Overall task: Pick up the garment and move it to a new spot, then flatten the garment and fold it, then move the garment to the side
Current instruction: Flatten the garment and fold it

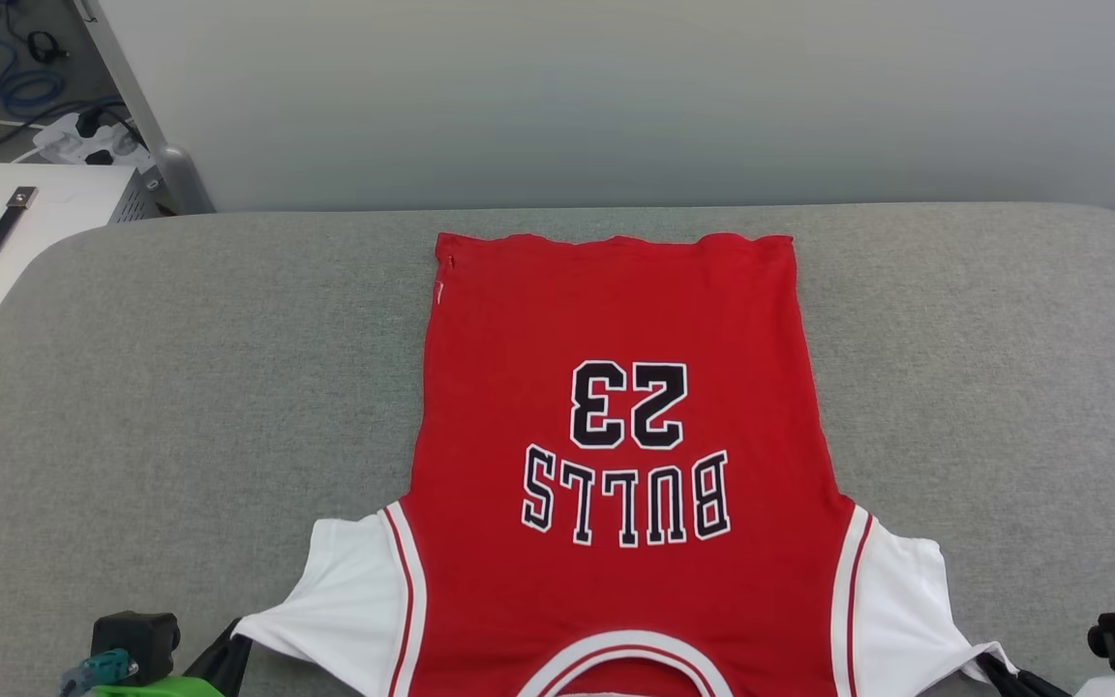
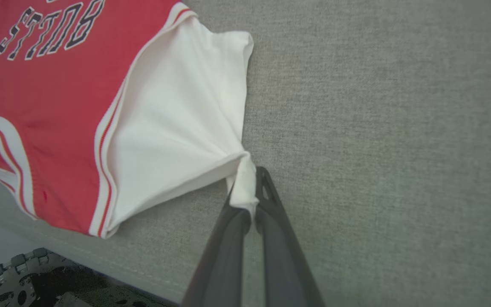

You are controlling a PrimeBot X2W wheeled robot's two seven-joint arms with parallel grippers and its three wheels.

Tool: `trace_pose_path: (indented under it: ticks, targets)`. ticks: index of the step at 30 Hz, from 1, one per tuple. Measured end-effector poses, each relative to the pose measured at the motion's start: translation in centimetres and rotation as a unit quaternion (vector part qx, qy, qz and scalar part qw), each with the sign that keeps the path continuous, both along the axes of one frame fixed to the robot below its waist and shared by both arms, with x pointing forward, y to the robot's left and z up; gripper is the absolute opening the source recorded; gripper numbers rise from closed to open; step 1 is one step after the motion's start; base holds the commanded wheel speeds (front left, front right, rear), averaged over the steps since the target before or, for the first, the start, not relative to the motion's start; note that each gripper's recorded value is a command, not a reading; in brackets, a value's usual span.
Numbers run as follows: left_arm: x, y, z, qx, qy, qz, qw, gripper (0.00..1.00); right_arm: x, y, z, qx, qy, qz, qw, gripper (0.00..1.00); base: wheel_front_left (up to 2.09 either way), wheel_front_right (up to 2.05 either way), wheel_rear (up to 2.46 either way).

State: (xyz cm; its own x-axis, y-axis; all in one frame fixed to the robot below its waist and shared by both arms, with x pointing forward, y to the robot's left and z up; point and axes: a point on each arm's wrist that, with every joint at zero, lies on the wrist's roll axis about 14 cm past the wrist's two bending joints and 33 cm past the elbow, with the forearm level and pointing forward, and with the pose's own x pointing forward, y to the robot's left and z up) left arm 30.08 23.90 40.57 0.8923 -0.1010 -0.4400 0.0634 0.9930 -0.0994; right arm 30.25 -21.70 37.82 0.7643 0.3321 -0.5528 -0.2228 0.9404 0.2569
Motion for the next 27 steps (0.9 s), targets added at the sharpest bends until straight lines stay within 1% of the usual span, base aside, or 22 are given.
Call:
trace_pose_path:
  ticks: [1, 2, 5, 8, 10, 11, 13, 15, 18, 19, 21, 24, 27]
  targets:
    - [0.1, -0.1, 0.2, 0.0, -0.003, -0.001, 1.0, 0.0, 0.2, 0.0, 0.2, 0.0, -0.003, 0.0, 1.0, 0.37, 0.0, 0.0, 0.0]
    - [0.2, -0.1, 0.3, 0.001, -0.007, -0.001, 1.0, 0.0, 0.5, 0.0, 0.4, -0.001, -0.008, -0.001, 1.0, 1.0, 0.0, 0.0, 0.0]
    - [0.6, -0.4, 0.8, 0.003, -0.016, -0.006, 1.0, 0.0, 1.7, -0.3, 1.6, -0.003, -0.031, -0.004, 1.0, 1.0, 0.0, 0.0, 0.0]
    - [1.1, -0.8, 1.3, 0.0, -0.029, -0.006, 1.0, 0.0, 3.8, -0.8, 3.7, -0.003, -0.07, -0.012, 0.998, 1.0, 0.0, 0.0, 0.0]
    - [1.5, -1.2, 1.7, -0.005, -0.036, -0.007, 0.999, 0.0, 6.0, -1.1, 6.3, -0.004, -0.111, -0.012, 0.994, 1.0, 0.0, 0.0, 0.0]
    - [1.7, -1.3, 1.9, -0.004, -0.042, -0.005, 0.999, 0.0, 8.2, -1.4, 8.9, -0.011, -0.151, -0.012, 0.988, 1.0, 0.0, 0.0, 0.0]
    - [2.3, -1.4, 2.5, -0.003, -0.053, -0.004, 0.999, 0.0, 10.7, -1.5, 11.9, -0.018, -0.191, -0.009, 0.981, 1.0, 0.0, 0.0, 0.0]
    - [2.9, -1.5, 2.9, -0.002, -0.064, -0.005, 0.998, 0.0, 13.0, -1.4, 14.6, -0.026, -0.222, -0.006, 0.975, 1.0, 0.0, 0.0, 0.0]
    - [4.1, -1.8, 3.7, -0.004, -0.083, -0.001, 0.997, 0.0, 16.2, -0.3, 18.1, -0.037, -0.25, 0.01, 0.967, 1.0, 0.0, 0.0, 0.0]
    - [4.5, -1.8, 4.0, -0.003, -0.09, 0.0, 0.996, 0.0, 17.3, 0.2, 19.2, -0.042, -0.255, 0.017, 0.966, 1.0, 0.0, 0.0, 0.0]
    - [5.2, -1.9, 4.2, -0.003, -0.098, 0.003, 0.995, 0.0, 19.2, 1.2, 20.3, -0.052, -0.248, 0.03, 0.967, 1.0, 0.0, 0.0, 0.0]
    - [6.3, -2.3, 4.5, -0.007, -0.111, 0.006, 0.994, 0.0, 21.9, 2.8, 20.8, -0.079, -0.217, 0.056, 0.971, 1.0, 0.0, 0.0, 0.0]
    - [7.3, -2.6, 4.5, -0.015, -0.118, 0.013, 0.993, 0.0, 24.8, 4.4, 20.4, -0.115, -0.175, 0.082, 0.974, 1.0, 0.0, 0.0, 0.0]
